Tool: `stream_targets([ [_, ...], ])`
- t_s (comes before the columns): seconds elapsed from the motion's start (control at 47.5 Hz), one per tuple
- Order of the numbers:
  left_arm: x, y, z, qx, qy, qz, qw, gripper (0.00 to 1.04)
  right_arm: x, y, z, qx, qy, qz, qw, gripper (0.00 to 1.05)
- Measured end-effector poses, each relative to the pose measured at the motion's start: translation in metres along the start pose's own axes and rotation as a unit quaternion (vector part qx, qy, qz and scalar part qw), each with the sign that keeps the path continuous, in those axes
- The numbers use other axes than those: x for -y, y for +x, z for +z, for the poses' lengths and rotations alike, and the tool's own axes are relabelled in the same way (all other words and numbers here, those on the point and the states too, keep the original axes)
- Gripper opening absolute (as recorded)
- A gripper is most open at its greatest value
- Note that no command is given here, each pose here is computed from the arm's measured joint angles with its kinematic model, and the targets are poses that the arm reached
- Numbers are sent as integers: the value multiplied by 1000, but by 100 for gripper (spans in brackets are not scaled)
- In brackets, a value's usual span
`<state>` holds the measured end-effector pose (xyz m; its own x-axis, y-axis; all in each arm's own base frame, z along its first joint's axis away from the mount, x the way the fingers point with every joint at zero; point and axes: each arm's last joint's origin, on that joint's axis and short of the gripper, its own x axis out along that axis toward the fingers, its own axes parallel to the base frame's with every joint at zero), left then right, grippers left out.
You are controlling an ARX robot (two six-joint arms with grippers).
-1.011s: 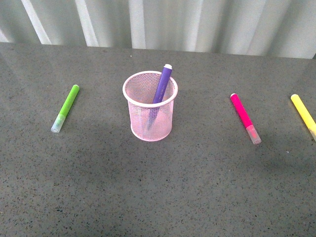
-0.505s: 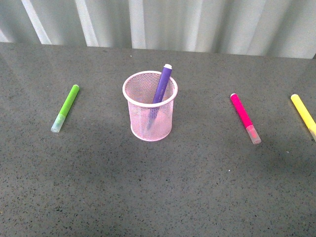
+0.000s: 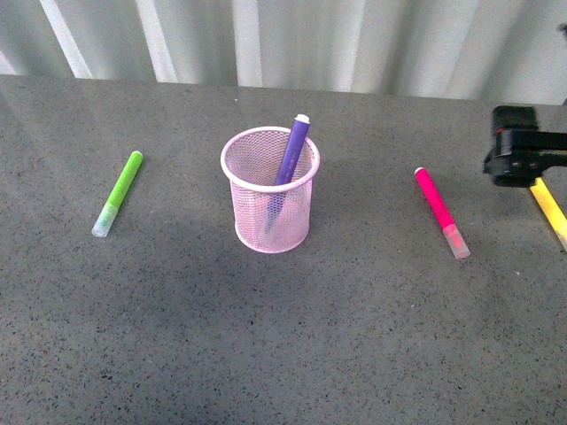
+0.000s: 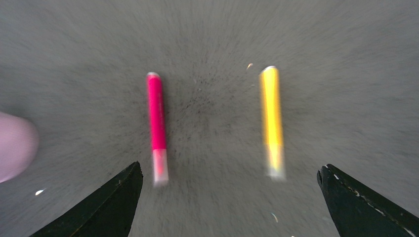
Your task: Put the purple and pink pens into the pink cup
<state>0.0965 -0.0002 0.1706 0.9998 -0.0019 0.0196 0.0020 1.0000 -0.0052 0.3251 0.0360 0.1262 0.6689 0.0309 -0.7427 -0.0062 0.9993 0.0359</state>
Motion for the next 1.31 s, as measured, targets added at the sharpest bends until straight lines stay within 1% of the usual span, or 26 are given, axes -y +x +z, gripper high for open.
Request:
stream_targets([
  [0.105, 0, 0, 0, 0, 0, 0, 1000, 98, -13, 29, 4, -33, 1, -2, 999, 98],
  [0.168, 0, 0, 0, 0, 0, 0, 1000, 98, -17, 41, 7, -40, 2, -3, 999, 98],
  [0.337, 0, 0, 0, 0, 0, 0, 1000, 98, -24, 63, 15, -54, 11, 0, 998, 98],
  [0.442, 0, 0, 0, 0, 0, 0, 1000, 98, -26, 78, 15, -69, 16, 2, 997, 98],
  [0.884, 0, 0, 0, 0, 0, 0, 1000, 98, -37, 101, 20, -85, 16, 8, 996, 97],
  [0.947, 0, 0, 0, 0, 0, 0, 1000, 98, -39, 102, 20, -86, 16, 10, 996, 91],
  [1.137, 0, 0, 0, 0, 0, 0, 1000, 98, -45, 104, 21, -92, 12, 23, 995, 66],
  [1.179, 0, 0, 0, 0, 0, 0, 1000, 98, -46, 104, 20, -93, 12, 24, 995, 63],
  [1.305, 0, 0, 0, 0, 0, 0, 1000, 98, -48, 105, 18, -97, 12, 28, 995, 47],
])
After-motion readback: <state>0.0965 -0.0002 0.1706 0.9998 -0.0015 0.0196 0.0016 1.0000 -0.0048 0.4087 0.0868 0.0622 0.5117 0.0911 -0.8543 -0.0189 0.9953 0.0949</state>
